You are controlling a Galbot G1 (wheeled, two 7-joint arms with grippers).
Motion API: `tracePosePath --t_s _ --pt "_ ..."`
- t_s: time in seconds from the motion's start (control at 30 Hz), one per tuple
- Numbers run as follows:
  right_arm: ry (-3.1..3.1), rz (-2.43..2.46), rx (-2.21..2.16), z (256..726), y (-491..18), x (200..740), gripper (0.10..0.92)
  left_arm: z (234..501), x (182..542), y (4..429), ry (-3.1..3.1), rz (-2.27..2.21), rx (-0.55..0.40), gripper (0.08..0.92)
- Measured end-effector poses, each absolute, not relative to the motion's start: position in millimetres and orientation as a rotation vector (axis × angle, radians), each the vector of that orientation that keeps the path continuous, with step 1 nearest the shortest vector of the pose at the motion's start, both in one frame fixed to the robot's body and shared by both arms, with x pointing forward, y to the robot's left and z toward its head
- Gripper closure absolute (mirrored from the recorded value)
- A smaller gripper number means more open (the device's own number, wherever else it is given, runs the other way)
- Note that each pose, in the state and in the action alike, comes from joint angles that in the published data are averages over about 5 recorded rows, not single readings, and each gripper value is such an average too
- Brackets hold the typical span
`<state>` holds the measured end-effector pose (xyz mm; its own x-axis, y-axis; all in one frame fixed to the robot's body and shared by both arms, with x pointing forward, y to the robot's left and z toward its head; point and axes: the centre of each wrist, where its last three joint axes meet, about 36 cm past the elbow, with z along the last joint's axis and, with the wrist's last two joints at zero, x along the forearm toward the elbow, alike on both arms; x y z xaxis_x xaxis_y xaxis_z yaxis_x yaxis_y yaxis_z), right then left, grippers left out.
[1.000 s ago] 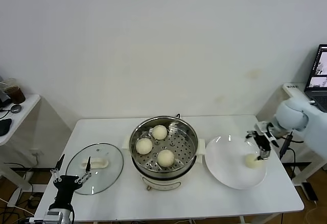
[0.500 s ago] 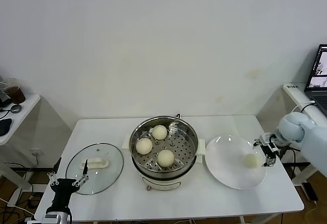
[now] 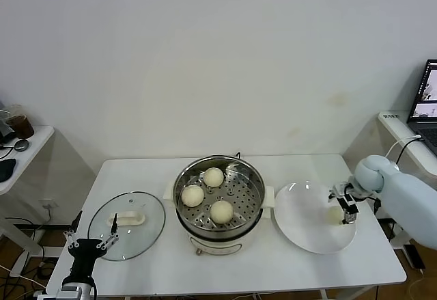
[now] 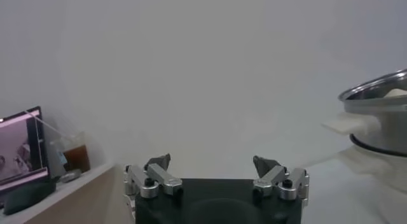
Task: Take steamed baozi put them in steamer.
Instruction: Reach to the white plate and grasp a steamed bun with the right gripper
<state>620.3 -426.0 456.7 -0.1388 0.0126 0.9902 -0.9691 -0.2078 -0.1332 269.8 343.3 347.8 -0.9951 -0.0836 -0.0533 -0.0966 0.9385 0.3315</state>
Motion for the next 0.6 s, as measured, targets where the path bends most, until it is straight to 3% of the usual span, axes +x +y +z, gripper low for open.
tracePosePath --t_s 0.47,0.6 --pt "-1.16 1.449 1.274 460 -423 621 0.542 350 270 346 3.049 0.528 -0.146 0.177" --pt "-1.158 1.443 1.281 468 -423 620 0.559 352 271 345 3.046 0.526 -0.144 0.177"
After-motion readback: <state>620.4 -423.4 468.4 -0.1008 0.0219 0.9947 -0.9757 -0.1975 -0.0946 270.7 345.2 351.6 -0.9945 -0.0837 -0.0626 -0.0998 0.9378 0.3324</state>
